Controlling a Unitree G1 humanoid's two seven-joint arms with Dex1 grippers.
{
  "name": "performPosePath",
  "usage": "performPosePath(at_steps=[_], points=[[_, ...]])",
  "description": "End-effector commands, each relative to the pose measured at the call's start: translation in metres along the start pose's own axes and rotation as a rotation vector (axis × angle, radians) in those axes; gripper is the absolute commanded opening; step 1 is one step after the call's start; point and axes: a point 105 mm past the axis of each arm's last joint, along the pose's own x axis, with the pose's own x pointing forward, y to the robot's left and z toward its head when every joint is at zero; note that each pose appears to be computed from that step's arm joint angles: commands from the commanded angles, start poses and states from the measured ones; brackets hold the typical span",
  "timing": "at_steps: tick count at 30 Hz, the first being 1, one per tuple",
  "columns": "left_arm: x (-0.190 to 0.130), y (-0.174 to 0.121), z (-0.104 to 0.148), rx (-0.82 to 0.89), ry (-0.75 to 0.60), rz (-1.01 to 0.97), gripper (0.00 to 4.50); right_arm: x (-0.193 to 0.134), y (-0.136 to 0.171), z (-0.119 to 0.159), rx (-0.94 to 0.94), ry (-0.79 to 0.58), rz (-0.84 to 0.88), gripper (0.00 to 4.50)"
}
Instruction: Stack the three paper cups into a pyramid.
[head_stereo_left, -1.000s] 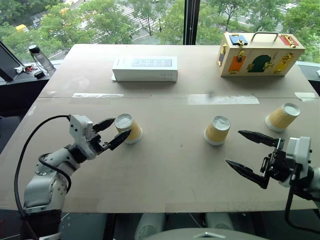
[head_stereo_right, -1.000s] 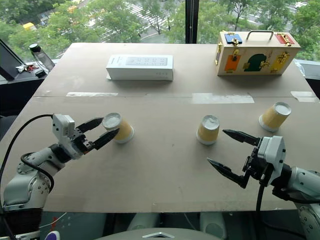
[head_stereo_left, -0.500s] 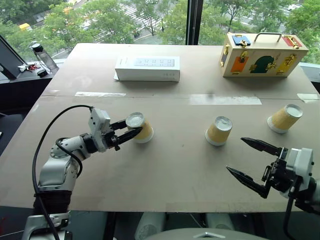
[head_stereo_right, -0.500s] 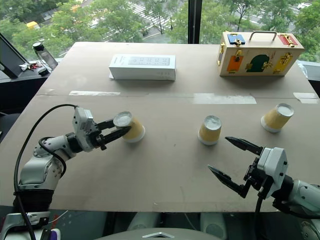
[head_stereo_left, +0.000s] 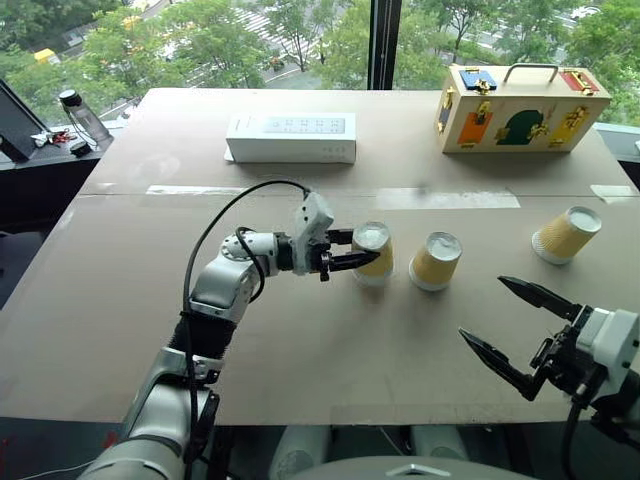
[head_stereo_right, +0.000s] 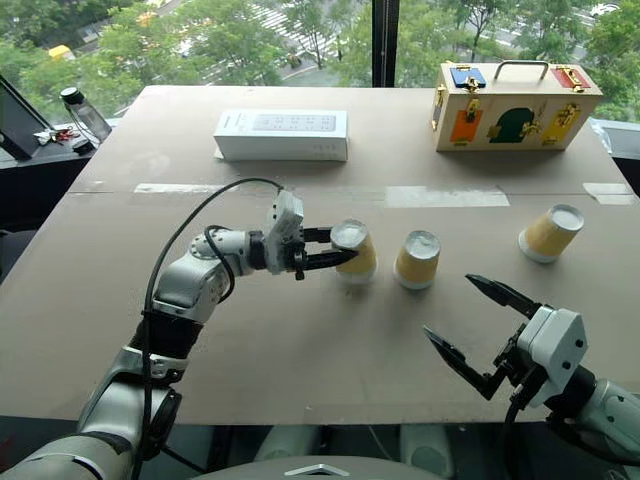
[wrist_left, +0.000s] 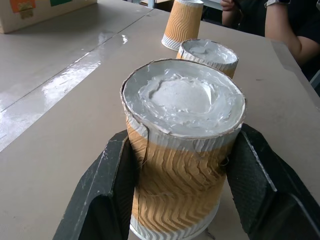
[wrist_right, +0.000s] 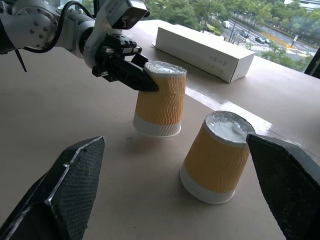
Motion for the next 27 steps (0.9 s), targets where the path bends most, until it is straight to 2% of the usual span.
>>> performPosePath(at_steps=[1, 7, 15, 16, 18, 20, 24, 27], points=[[0.012, -0.002, 0.005, 0.100, -0.017, -0.031, 2.17, -0.002, 0.003, 0.013, -0.050, -0.027, -0.019, 4.50], [0.031, -0.008, -0.004, 0.126, -0.023, -0.054, 2.17, -0.003, 0.009, 0.013, -0.049, -0.004, -0.034, 4.50], [0.036, -0.018, -0.009, 0.132, -0.026, -0.085, 2.17, -0.005, 0.013, 0.013, -0.046, 0.008, -0.047, 4.50], [0.036, -0.020, -0.008, 0.129, -0.032, -0.094, 2.83, -0.006, 0.013, 0.013, -0.046, 0.009, -0.049, 4.50], [0.036, -0.019, -0.007, 0.130, -0.037, -0.088, 3.38, -0.006, 0.012, 0.014, -0.049, 0.009, -0.052, 4.50], [0.035, -0.018, -0.005, 0.124, -0.041, -0.077, 4.43, -0.007, 0.011, 0.014, -0.053, 0.011, -0.055, 4.50], [0.023, -0.016, 0.001, 0.102, -0.058, -0.066, 4.48, -0.007, -0.003, 0.013, -0.051, 0.015, -0.131, 4.50], [0.006, -0.013, 0.008, 0.087, -0.078, -0.022, 4.48, -0.006, -0.030, 0.007, -0.079, 0.042, -0.265, 4.50]])
